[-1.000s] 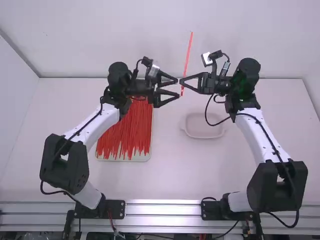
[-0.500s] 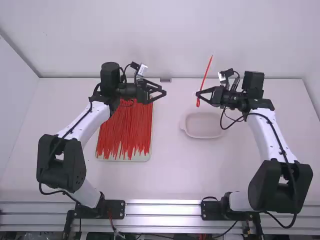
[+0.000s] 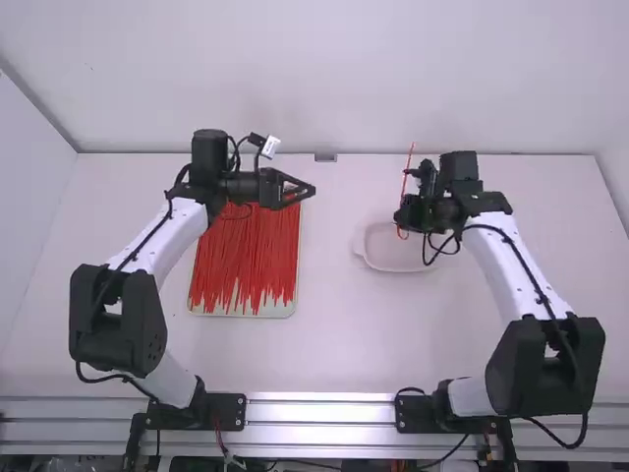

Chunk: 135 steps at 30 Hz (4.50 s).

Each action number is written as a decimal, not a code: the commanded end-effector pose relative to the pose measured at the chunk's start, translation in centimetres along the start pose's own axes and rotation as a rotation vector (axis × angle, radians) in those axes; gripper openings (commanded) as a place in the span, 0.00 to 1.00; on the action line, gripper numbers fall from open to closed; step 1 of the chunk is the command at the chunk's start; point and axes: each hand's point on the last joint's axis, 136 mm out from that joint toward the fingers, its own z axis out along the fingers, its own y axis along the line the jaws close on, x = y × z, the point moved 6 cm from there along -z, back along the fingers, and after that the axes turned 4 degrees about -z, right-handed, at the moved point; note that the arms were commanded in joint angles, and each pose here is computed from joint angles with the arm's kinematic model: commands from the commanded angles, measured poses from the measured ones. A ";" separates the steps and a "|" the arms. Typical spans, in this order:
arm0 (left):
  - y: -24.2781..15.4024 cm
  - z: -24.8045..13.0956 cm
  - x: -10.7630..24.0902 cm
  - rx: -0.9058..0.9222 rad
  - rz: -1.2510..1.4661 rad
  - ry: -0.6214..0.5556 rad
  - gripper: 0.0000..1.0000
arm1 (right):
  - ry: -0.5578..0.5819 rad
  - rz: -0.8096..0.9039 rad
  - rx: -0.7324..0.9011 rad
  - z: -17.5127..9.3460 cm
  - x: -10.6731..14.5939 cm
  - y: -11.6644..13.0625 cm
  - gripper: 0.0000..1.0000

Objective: Fasten the cable tie

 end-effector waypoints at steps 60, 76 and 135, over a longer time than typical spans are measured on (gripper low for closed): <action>-5.2 -7.3 2.8 -0.459 -0.026 0.006 0.89 | -0.009 -0.076 0.299 -3.9 1.9 -1.5 0.89; -5.8 -9.9 4.8 -0.711 0.202 -0.170 0.62 | -0.284 -0.133 0.420 -7.5 3.7 -4.8 0.62; 0.8 -15.2 21.9 -1.207 0.453 -0.642 0.00 | -0.896 -0.266 0.416 -5.1 16.7 -5.8 0.00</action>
